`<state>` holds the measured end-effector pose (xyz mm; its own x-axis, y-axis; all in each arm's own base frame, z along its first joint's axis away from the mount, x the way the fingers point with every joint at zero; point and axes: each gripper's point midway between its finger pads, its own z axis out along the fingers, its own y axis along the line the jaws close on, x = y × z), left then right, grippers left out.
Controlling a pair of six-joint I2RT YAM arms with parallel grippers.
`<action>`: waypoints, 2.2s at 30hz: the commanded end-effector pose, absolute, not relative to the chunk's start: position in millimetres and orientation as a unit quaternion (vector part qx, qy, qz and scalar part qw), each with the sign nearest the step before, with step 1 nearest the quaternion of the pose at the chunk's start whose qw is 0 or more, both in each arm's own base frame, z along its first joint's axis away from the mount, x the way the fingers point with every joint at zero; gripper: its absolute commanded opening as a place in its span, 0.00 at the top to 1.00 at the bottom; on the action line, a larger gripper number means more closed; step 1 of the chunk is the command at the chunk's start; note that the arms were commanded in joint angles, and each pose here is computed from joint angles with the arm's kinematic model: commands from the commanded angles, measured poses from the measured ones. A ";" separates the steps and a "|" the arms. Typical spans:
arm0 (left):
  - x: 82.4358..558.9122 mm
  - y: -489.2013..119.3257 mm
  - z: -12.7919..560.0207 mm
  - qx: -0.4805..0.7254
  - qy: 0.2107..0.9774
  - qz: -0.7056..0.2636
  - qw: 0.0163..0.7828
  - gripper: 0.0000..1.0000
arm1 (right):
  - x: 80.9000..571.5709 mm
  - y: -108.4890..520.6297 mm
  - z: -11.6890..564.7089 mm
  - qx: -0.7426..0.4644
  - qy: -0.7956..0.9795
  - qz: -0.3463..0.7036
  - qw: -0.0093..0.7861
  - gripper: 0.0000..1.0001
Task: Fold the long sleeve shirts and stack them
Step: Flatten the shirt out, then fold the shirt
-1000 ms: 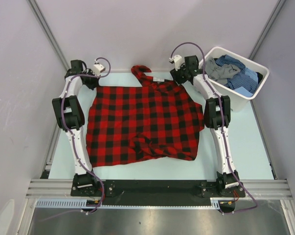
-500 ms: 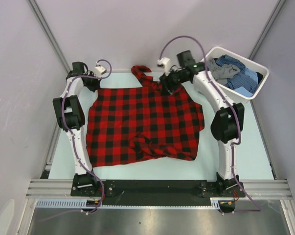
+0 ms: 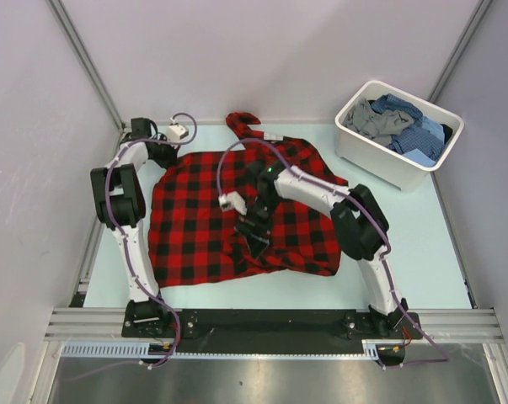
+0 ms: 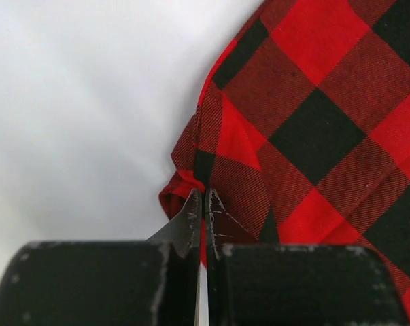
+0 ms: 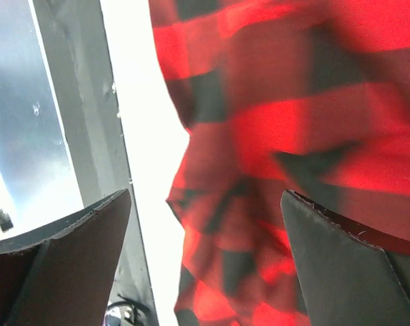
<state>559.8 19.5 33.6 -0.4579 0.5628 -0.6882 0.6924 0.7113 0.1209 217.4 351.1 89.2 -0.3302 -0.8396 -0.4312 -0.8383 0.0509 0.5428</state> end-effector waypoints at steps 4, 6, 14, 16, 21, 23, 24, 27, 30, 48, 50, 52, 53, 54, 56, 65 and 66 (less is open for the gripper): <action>565.9 16.7 57.9 0.361 0.839 -0.071 0.402 1.00 | 197.0 337.7 68.9 0.588 -0.743 -0.321 -0.015 0.31; 565.8 16.2 58.1 0.361 0.837 -0.072 0.405 1.00 | 183.4 326.5 73.6 0.594 -0.731 -0.336 0.000 0.69; 567.1 16.0 58.3 0.365 0.834 -0.070 0.408 1.00 | 96.9 247.8 118.8 0.718 -0.614 -0.328 0.008 1.00; 567.2 15.9 58.7 0.366 0.833 -0.070 0.408 1.00 | 83.7 231.8 106.4 0.751 -0.583 -0.307 0.025 0.89; 569.2 16.6 64.3 0.378 0.828 -0.065 0.409 1.00 | 117.7 233.6 110.4 0.770 -0.583 -0.261 -0.023 0.10; 570.2 17.2 68.0 0.385 0.825 -0.062 0.409 1.00 | 172.1 245.8 137.1 0.732 -0.621 -0.262 -0.097 0.05; 570.7 16.9 71.4 0.388 0.823 -0.061 0.411 1.00 | 199.0 249.0 133.5 0.709 -0.645 -0.264 -0.104 0.05; 577.1 17.8 86.1 0.400 0.810 -0.054 0.425 1.00 | 304.2 254.6 151.4 0.607 -0.724 -0.282 -0.168 0.08; 584.5 17.9 97.9 0.407 0.800 -0.047 0.437 1.00 | 413.9 252.3 168.4 0.488 -0.785 -0.294 -0.244 0.17; 592.5 20.7 91.0 0.450 0.781 -0.023 0.433 1.00 | 663.5 227.8 124.3 0.355 -0.769 -0.061 -0.528 0.36; 593.7 20.0 89.6 0.450 0.781 -0.023 0.433 1.00 | 669.2 220.1 110.8 0.353 -0.774 -0.039 -0.525 0.36; 593.9 20.3 88.1 0.449 0.782 -0.025 0.432 1.00 | 671.0 214.4 104.1 0.358 -0.775 -0.025 -0.520 0.36; 594.7 20.4 86.9 0.449 0.782 -0.026 0.432 1.00 | 671.7 212.9 98.6 0.359 -0.776 -0.021 -0.518 0.35; 595.5 20.1 84.5 0.447 0.784 -0.027 0.430 1.00 | 672.6 210.4 95.0 0.360 -0.777 -0.015 -0.517 0.35; 596.4 21.6 83.5 0.445 0.785 -0.025 0.430 1.00 | 675.5 203.4 90.6 0.359 -0.777 -0.004 -0.517 0.35; 600.5 24.2 80.1 0.451 0.783 -0.016 0.427 1.00 | 679.6 182.2 76.1 0.351 -0.788 0.003 -0.506 0.48; 601.0 25.2 79.6 0.450 0.784 -0.016 0.427 1.00 | 679.1 183.4 77.2 0.354 -0.787 -0.002 -0.506 0.55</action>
